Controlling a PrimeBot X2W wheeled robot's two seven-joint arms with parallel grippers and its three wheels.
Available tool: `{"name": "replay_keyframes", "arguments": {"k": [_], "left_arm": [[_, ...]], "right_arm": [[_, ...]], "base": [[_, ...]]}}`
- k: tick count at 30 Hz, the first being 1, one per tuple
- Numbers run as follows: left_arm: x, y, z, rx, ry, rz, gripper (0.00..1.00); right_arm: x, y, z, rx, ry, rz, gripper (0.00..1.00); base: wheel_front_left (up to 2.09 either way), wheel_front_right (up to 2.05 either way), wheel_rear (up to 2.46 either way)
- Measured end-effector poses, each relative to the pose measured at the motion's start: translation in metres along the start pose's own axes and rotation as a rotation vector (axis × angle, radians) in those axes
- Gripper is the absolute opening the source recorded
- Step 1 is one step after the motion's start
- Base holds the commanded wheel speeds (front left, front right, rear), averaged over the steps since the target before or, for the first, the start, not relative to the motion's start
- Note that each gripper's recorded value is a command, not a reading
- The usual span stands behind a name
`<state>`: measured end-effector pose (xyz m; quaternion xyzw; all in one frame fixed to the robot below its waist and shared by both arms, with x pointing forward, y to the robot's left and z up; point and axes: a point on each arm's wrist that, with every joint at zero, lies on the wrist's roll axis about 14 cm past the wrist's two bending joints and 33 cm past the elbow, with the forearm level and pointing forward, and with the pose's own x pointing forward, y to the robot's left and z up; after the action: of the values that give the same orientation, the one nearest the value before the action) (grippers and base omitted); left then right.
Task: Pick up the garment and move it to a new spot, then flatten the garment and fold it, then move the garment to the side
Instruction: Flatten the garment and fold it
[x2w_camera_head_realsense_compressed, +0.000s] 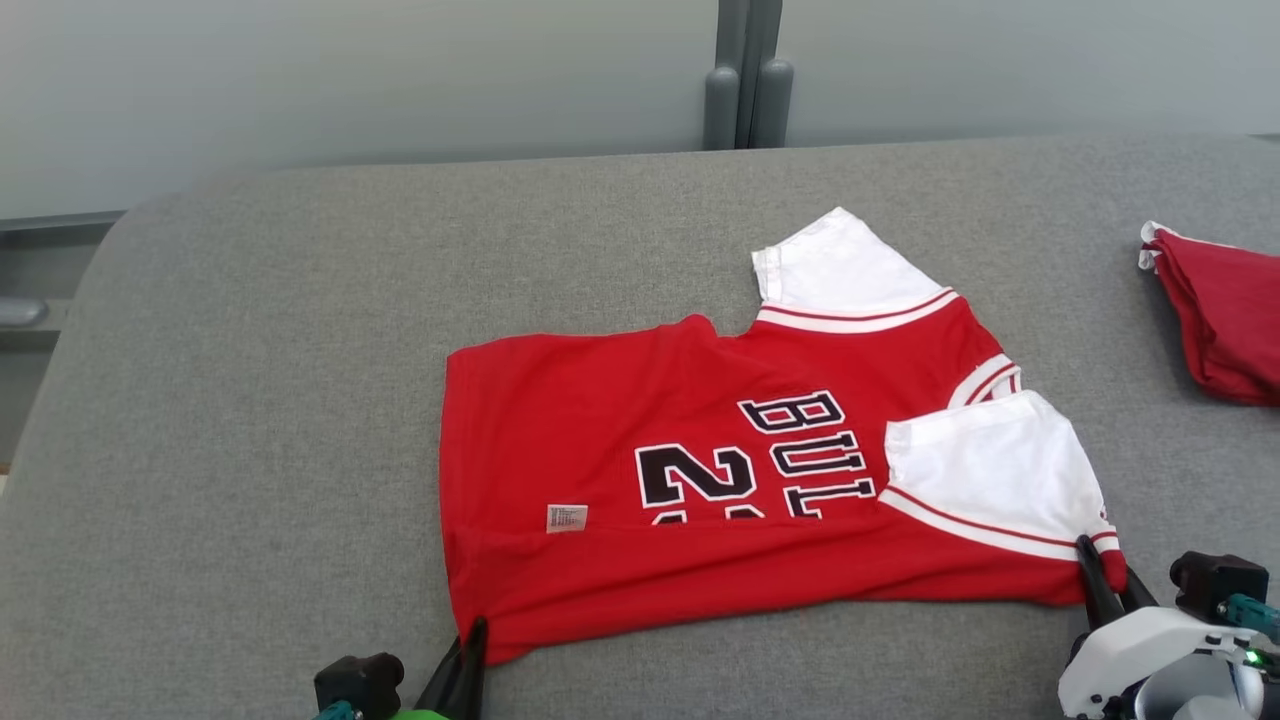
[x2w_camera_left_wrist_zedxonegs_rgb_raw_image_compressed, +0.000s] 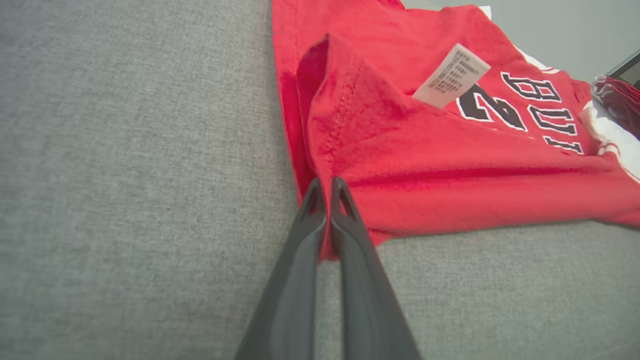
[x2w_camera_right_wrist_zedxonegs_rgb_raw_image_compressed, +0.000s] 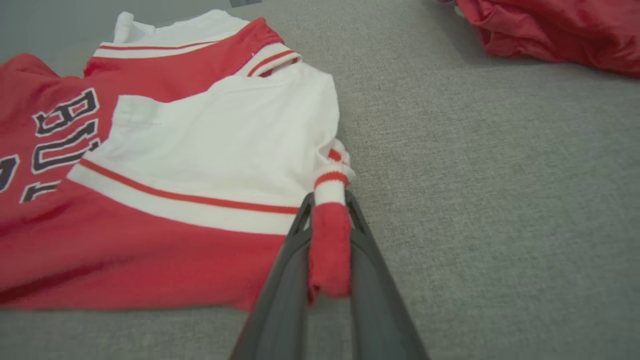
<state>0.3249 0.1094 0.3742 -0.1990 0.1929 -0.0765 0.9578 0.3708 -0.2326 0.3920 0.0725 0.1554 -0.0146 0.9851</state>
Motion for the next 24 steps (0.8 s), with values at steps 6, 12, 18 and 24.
{"name": "replay_keyframes", "arguments": {"k": [6, 12, 18, 24], "left_arm": [[-0.011, 0.006, -0.001, 0.021, -0.004, 0.011, 0.00], [-0.020, 0.014, -0.009, 0.049, 0.021, 0.021, 0.00], [-0.027, 0.017, -0.013, 0.070, 0.032, 0.022, 0.00], [-0.032, 0.020, -0.016, 0.073, 0.037, 0.030, 0.00]], "right_arm": [[-0.019, 0.006, -0.004, 0.022, -0.008, 0.010, 0.00], [-0.032, 0.009, 0.000, 0.032, -0.036, 0.025, 0.00], [-0.045, 0.011, -0.002, 0.052, -0.049, 0.031, 0.00], [-0.053, 0.013, -0.009, 0.067, -0.041, 0.029, 0.00]], "base": [[0.00, 0.00, 0.00], [0.00, 0.00, 0.00], [0.00, 0.00, 0.00], [0.00, 0.00, 0.00]]}}
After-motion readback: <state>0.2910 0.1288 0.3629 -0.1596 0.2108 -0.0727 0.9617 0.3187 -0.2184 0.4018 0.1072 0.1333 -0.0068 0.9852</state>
